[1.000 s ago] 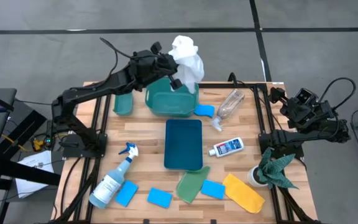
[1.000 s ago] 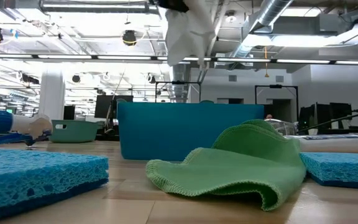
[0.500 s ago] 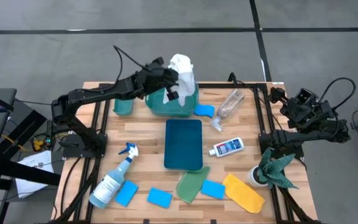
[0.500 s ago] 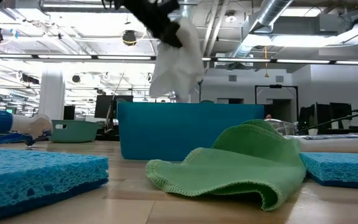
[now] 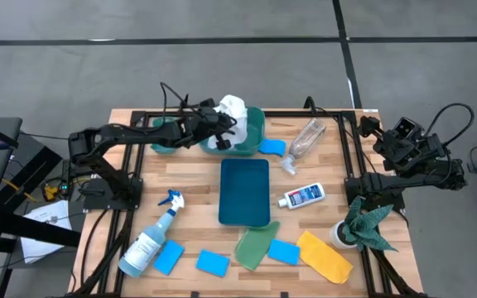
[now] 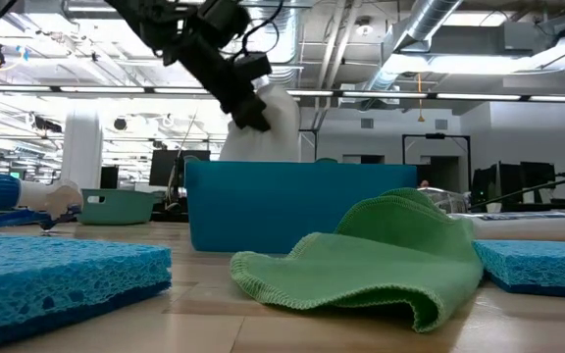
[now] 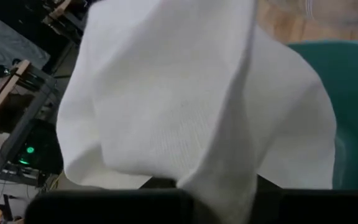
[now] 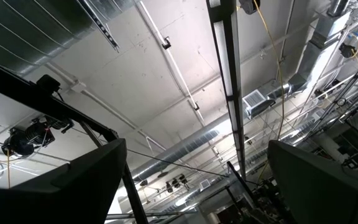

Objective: Pick & Place Kitchen Items

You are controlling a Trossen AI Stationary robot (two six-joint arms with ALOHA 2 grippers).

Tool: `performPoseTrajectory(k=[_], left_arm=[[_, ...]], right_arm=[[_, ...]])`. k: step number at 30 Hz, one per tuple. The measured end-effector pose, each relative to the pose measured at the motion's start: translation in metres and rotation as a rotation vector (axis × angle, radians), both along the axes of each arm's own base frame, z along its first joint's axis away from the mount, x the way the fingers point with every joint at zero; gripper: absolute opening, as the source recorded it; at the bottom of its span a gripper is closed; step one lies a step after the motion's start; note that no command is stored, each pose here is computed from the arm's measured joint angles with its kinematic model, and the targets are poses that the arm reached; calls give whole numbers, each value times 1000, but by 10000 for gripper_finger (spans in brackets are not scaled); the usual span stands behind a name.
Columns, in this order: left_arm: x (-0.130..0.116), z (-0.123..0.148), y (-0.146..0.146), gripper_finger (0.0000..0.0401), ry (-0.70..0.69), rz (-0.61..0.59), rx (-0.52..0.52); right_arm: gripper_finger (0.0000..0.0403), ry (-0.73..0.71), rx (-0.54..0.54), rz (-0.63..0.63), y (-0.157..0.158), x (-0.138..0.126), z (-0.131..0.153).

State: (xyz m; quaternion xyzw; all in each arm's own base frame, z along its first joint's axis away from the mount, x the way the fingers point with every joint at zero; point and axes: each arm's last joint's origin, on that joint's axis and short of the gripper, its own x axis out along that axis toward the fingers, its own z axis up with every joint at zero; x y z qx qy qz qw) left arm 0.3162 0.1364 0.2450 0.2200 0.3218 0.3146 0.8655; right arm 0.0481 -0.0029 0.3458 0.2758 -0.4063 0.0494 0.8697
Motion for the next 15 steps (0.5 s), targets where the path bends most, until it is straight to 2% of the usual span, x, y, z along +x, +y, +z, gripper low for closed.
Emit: performPoseTrajectory(k=[7,11,15], left_arm=[[-4,-15,2,6,-75,21,-95],[2,-27,3,6,-93,-44,-182],[9,-49,4,8,-79,-32,-269]], right_arm=[[380,0,0,0,0,0,0],[380,1,0,0,0,0,0],[380,1,0,0,0,0,0]])
